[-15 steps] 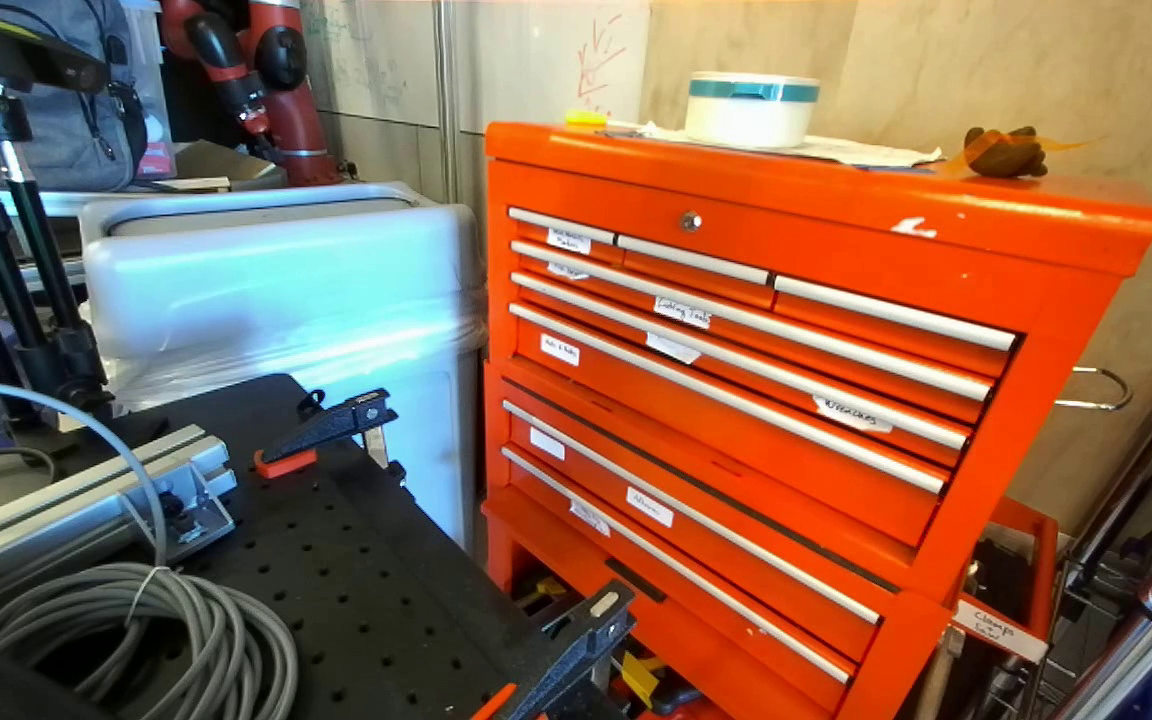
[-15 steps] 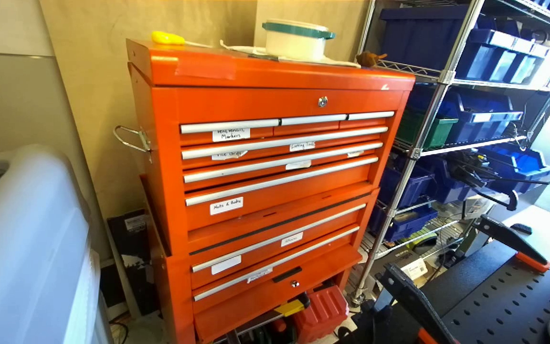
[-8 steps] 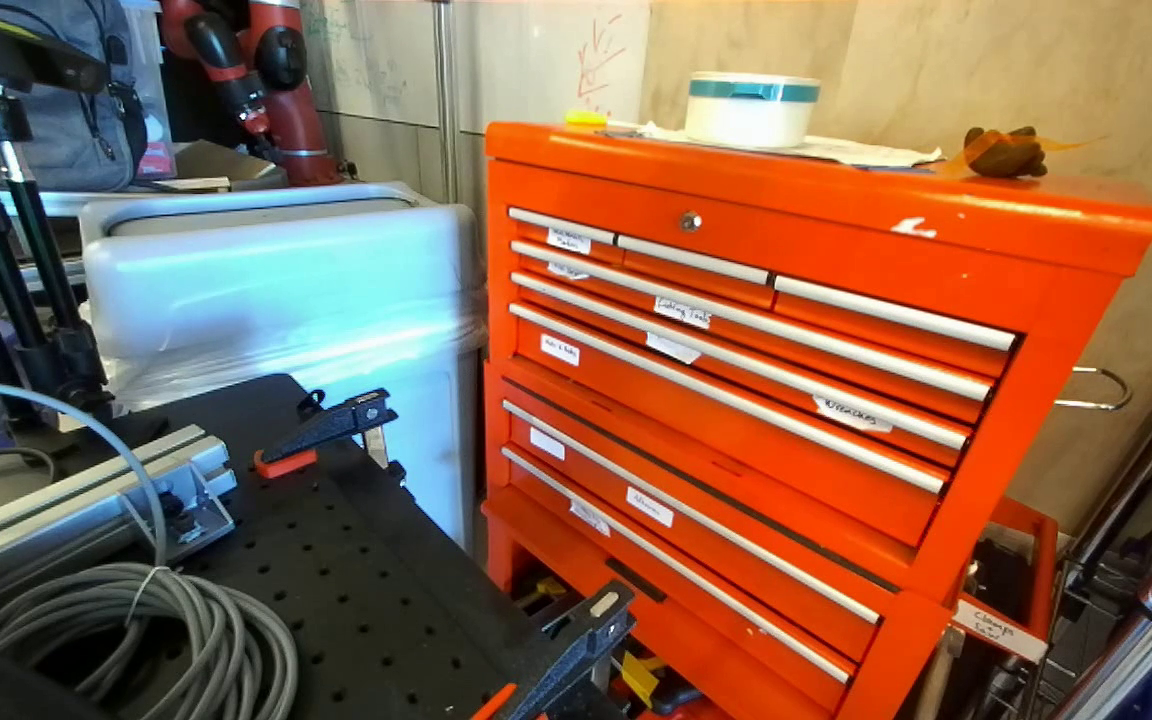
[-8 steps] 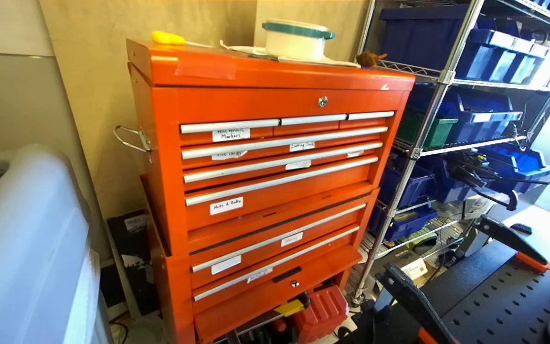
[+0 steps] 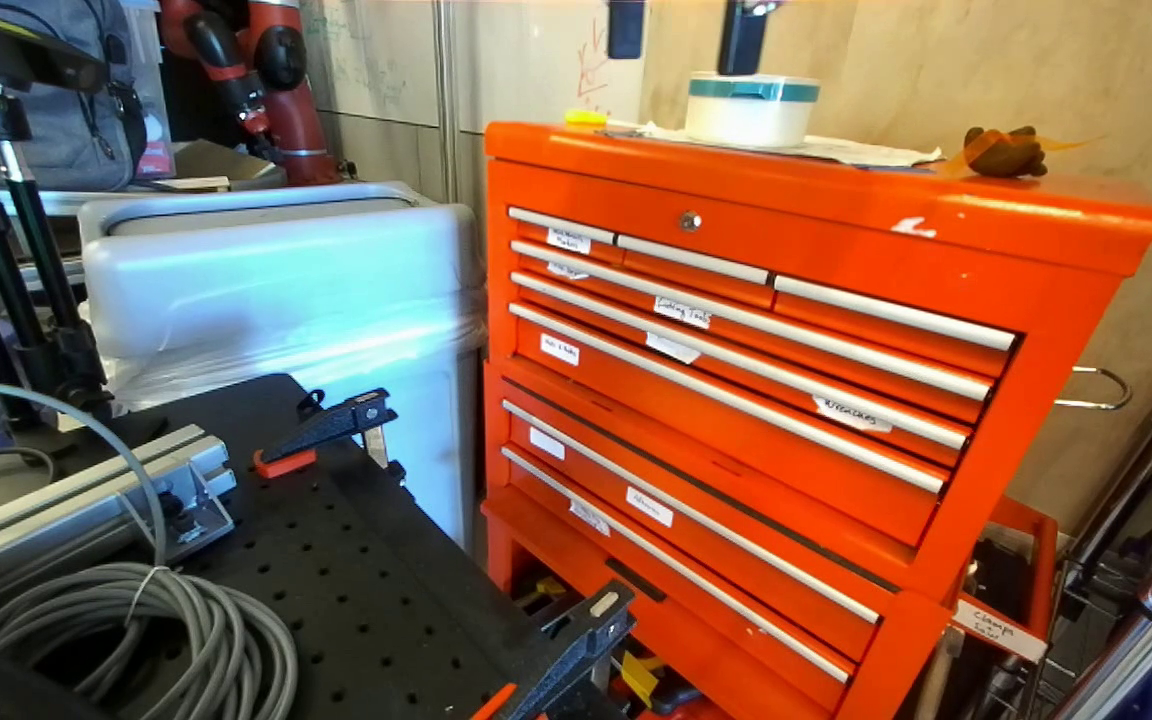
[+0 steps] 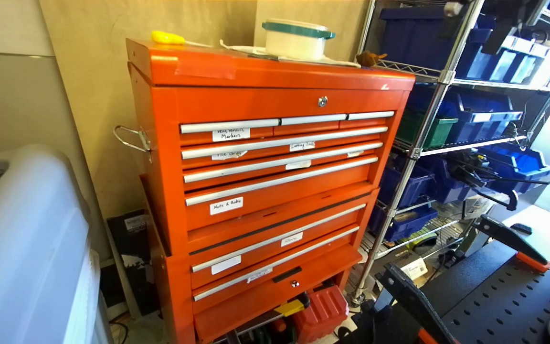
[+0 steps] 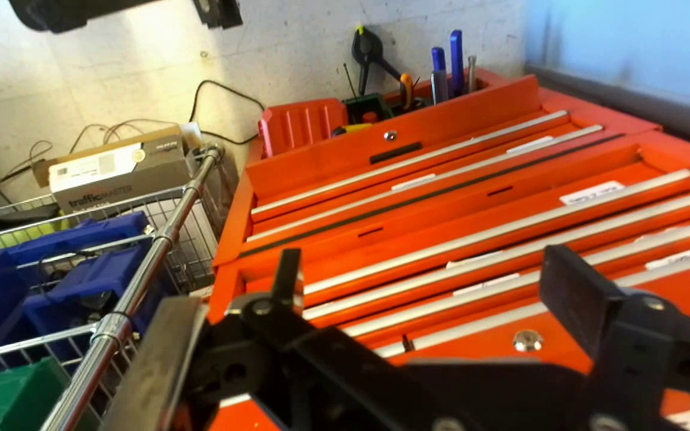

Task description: Put the brown doll in the white bowl

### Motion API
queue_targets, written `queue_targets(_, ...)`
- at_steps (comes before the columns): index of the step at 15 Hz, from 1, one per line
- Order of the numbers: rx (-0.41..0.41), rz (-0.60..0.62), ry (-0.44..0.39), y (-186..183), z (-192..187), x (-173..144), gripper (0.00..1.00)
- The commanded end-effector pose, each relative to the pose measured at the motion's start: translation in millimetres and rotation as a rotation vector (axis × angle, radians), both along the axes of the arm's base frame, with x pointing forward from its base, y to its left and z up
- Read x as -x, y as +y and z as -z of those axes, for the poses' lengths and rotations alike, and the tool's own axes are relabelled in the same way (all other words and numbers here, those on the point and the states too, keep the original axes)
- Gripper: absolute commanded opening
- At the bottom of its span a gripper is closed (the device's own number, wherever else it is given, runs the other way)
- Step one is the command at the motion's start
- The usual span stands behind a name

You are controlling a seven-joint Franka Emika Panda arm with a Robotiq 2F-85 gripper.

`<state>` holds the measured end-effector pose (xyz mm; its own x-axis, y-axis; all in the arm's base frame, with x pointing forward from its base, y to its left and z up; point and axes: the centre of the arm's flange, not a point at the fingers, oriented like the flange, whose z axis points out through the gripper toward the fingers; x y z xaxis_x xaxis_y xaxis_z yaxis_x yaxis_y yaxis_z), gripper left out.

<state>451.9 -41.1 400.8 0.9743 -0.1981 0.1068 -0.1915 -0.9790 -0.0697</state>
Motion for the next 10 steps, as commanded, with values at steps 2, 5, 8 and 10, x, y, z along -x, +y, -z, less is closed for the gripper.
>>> queue_targets(2, 0.074, 0.069, -0.046, -25, -9, -100, 1.0)
queue_targets(5, 0.12, 0.122, -0.113, -37, -14, -149, 1.0)
queue_targets(8, 0.157, 0.168, -0.158, -51, -12, -184, 1.0)
queue_targets(10, 0.159, 0.21, -0.19, -61, -8, -205, 1.0)
